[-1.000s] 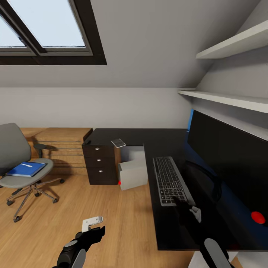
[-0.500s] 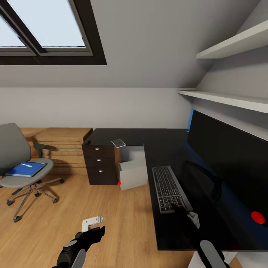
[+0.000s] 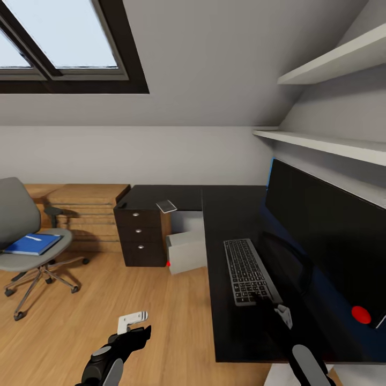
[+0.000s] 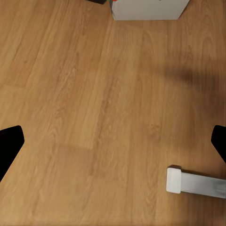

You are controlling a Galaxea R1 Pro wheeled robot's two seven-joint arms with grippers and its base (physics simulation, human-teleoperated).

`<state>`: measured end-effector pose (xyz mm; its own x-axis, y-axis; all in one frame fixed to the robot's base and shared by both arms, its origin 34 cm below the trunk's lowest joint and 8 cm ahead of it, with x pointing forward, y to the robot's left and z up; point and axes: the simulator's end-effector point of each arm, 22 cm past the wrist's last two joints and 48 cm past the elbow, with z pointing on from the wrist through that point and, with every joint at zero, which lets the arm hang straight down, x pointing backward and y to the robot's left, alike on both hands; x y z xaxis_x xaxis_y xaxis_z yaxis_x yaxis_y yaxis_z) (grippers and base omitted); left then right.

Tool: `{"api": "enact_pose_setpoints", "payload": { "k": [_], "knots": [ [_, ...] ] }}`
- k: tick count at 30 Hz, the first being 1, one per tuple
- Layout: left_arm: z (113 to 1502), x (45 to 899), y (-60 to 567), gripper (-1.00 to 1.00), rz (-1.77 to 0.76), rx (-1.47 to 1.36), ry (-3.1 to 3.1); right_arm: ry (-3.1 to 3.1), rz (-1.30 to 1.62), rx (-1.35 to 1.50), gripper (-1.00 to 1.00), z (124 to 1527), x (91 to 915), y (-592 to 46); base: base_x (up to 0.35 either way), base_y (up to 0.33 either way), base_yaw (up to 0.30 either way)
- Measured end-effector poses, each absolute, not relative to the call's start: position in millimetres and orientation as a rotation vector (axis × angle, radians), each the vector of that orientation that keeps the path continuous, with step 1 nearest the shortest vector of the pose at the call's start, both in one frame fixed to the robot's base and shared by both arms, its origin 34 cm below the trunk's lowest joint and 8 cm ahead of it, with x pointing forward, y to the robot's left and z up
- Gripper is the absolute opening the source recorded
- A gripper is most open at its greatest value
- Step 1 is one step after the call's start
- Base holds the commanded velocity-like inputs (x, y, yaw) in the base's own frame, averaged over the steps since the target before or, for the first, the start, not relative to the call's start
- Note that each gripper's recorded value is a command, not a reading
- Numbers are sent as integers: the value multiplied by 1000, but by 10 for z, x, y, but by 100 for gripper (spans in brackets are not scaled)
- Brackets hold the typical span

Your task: In the bedroom, organize the workspace by keeping the computer under the desk, ensuring the monitor is on the desk, placing the keyboard on the desk next to the monitor, placing the mouse on the desk next to the keyboard, moving the folder from the swivel chair onto the desk next to the mouse, stacking the notebook on top of the folder with the pen on top of the notebook, and positioning the swivel chair next to the desk.

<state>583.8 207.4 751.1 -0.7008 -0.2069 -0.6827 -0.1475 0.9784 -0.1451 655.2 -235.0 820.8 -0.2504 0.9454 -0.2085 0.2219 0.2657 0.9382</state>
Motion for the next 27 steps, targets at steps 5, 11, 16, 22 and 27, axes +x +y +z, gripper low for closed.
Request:
{"api": "enact_pose_setpoints", "payload": {
  "k": [5, 11, 16, 22, 27],
  "knots": [
    [7514, 5838, 2073, 100, -101, -246, 2358, 1670, 1047, 1087, -100, 8211, 6551, -2366, 275, -1, 0],
    [7514, 5838, 2072, 100, -102, -245, 2358, 1671, 1042, 1083, -100, 8211, 6551, -2392, 295, -28, 0],
    [7510, 5840, 2075, 100, -101, -246, 2358, 1673, 1044, 1082, -100, 8207, 6553, -2383, 67, -158, 0],
    [7509, 5840, 2077, 100, -101, -247, 2359, 1672, 1042, 1083, -100, 8206, 6554, -2390, 7, -24, 0],
    [7510, 5842, 2077, 100, -101, -247, 2358, 1669, 1040, 1087, -100, 8205, 6555, -2408, 1, -32, 0]
  ]
}}
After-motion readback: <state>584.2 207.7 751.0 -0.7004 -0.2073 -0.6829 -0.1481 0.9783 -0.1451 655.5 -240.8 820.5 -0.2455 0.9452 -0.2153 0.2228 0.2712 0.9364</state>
